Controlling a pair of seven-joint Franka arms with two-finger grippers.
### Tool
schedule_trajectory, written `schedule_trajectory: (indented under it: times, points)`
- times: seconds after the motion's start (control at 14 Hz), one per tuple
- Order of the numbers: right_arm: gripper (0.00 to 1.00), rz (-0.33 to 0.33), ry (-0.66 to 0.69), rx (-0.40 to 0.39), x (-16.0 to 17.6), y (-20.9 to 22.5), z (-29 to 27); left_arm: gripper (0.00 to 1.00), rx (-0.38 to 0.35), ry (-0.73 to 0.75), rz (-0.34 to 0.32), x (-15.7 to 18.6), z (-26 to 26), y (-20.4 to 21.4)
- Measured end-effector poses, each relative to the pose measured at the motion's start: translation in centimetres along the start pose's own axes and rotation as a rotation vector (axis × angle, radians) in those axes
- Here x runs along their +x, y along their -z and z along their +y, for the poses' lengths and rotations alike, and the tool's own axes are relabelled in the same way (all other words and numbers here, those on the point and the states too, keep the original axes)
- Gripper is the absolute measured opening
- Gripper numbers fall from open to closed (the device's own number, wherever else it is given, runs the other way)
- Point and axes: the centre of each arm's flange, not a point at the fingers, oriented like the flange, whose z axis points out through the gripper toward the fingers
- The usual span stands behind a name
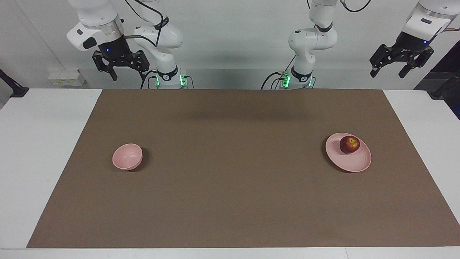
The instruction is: Move apple from plate to bowl
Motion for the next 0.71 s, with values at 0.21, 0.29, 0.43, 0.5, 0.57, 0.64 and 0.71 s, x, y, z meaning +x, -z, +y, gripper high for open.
schedule_trajectory:
  times: [0.21, 0.29, 0.43, 0.5, 0.57, 0.64, 0.71]
  points:
    - [1.0, -0.002, -0.005, 0.0, -0.01, -0.02, 0.27, 1.0, -0.001, -0.003, -0.006, -0.04, 0.15, -0.06]
    - [1.0, -0.002, -0.007, 0.0, 0.0, -0.02, 0.33, 1.0, -0.001, -0.003, -0.006, -0.05, 0.15, -0.06]
    - [1.0, -0.002, -0.007, 0.001, 0.0, -0.02, 0.37, 1.0, -0.001, -0.003, -0.006, -0.07, 0.15, -0.03]
    - [1.0, -0.002, -0.008, 0.001, 0.0, -0.02, 0.4, 1.0, -0.001, -0.002, -0.005, -0.09, 0.15, 0.0]
    - [1.0, -0.002, -0.008, 0.001, 0.0, -0.02, 0.41, 1.0, 0.0, -0.002, -0.005, -0.1, 0.14, 0.01]
    - [1.0, -0.002, -0.008, 0.001, 0.0, -0.02, 0.42, 1.0, 0.0, -0.002, -0.005, -0.11, 0.12, 0.02]
    - [1.0, -0.003, -0.009, 0.001, 0.0, -0.03, 0.43, 1.0, 0.0, -0.002, -0.005, -0.11, 0.12, 0.02]
